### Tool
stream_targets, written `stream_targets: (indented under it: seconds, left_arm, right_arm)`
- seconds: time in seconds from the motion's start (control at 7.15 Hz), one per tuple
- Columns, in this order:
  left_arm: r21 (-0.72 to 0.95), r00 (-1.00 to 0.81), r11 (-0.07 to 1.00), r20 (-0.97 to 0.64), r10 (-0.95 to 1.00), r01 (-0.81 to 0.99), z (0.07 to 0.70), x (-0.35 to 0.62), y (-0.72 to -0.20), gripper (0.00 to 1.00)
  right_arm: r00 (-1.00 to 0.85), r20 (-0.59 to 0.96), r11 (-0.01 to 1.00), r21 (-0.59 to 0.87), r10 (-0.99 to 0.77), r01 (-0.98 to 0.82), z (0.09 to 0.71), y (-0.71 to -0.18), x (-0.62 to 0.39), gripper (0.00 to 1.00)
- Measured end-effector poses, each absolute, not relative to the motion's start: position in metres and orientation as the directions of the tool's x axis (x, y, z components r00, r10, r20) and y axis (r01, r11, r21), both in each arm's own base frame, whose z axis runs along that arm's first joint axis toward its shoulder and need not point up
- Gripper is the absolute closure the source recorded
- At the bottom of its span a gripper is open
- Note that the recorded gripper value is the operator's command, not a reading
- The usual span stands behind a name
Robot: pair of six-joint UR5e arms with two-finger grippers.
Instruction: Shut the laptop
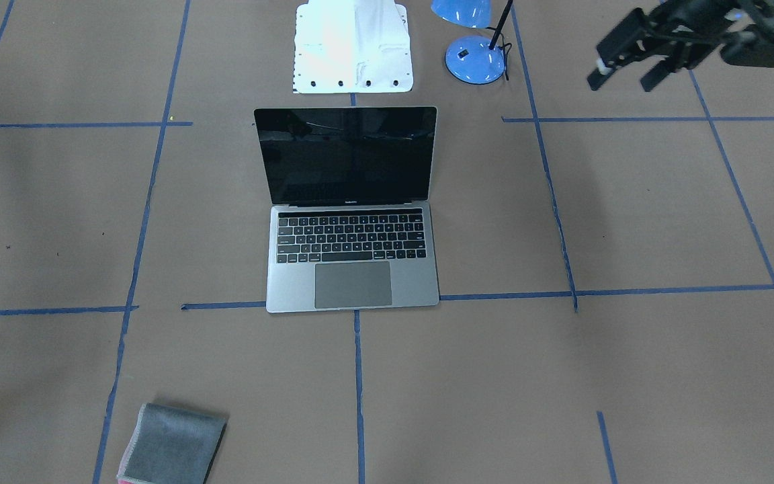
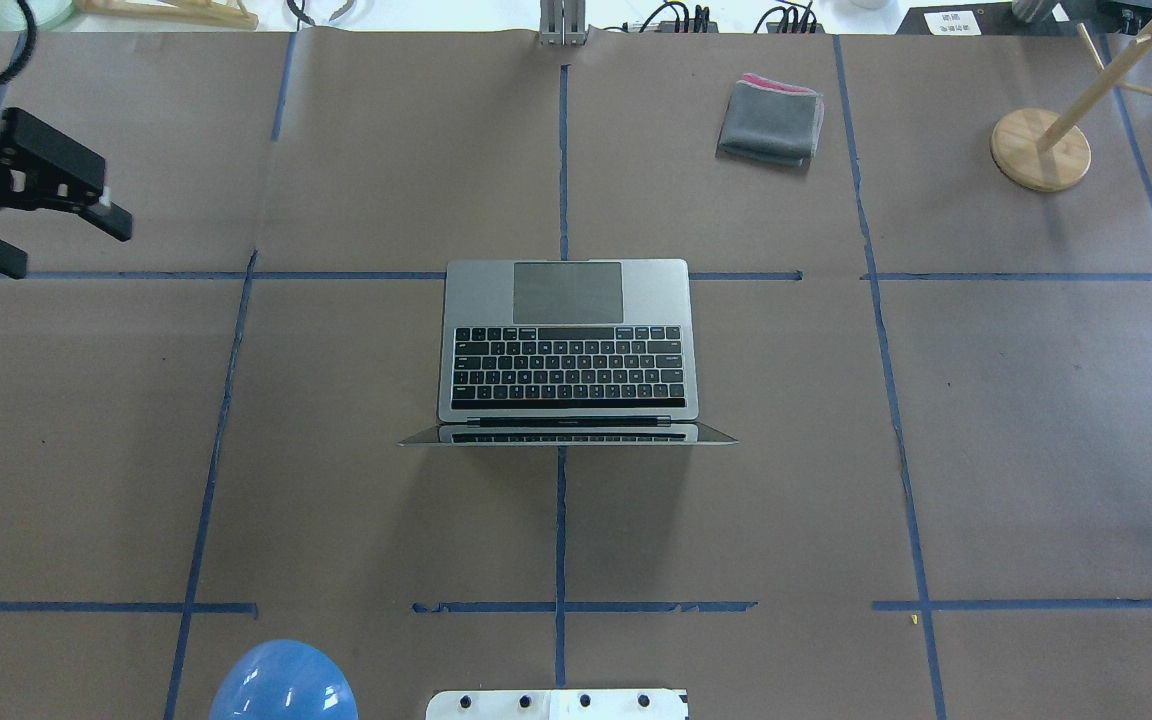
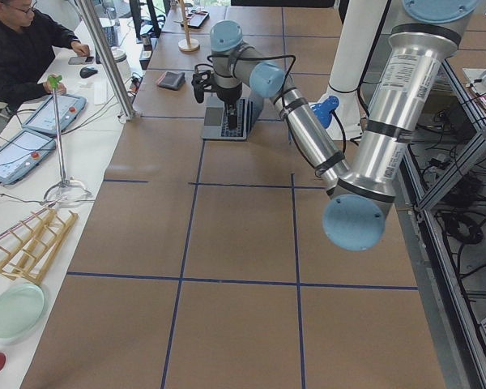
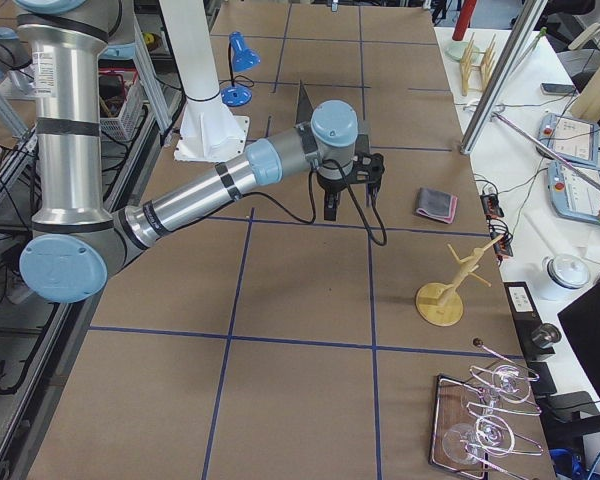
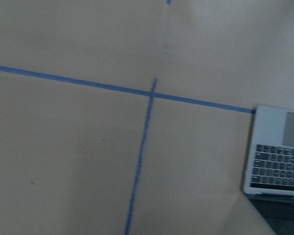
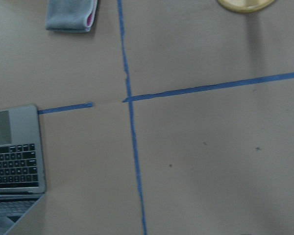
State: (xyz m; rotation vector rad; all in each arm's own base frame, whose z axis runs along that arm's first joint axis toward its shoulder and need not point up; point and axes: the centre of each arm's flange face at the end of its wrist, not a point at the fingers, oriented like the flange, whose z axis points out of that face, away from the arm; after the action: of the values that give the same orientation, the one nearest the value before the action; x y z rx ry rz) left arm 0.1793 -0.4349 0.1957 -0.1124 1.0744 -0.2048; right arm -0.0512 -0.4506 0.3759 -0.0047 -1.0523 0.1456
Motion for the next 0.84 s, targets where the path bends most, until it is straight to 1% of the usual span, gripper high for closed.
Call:
stream_targets:
  seconds: [0.14,0.28,0.42,0.56,0.7,0.84]
  left_arm:
    - [-0.217,0.45,0.97,-0.86,-0.242,0.108,0.166,0.216,-0.419,0.15]
    - [-0.221,0.444,0.97,-0.863,-0.241,0.098,0.15,0.25,-0.4,0.31]
    - [-0.217,0.427,0.972,-0.873,-0.235,0.09,0.139,0.28,-0.379,0.5]
    - [-0.214,0.412,0.973,-0.882,-0.229,0.081,0.132,0.305,-0.361,0.67]
    - [-0.205,0.407,0.976,-0.888,-0.214,0.067,0.127,0.327,-0.344,0.77]
    - [-0.191,0.408,0.98,-0.892,-0.194,0.047,0.123,0.346,-0.327,0.84]
  right_arm:
    - [0.482,0.862,0.986,-0.11,0.159,-0.128,0.328,-0.448,-0.096,0.34]
    - [0.483,0.856,0.981,-0.134,0.185,-0.138,0.288,-0.434,-0.141,0.53]
    - [0.481,0.855,0.98,-0.145,0.194,-0.139,0.253,-0.409,-0.184,0.65]
    - [0.467,0.862,0.98,-0.153,0.195,-0.128,0.223,-0.385,-0.22,0.83]
    - [0.449,0.873,0.981,-0.164,0.193,-0.104,0.198,-0.363,-0.252,0.96]
    - [0.435,0.882,0.983,-0.169,0.183,-0.071,0.178,-0.34,-0.28,0.98]
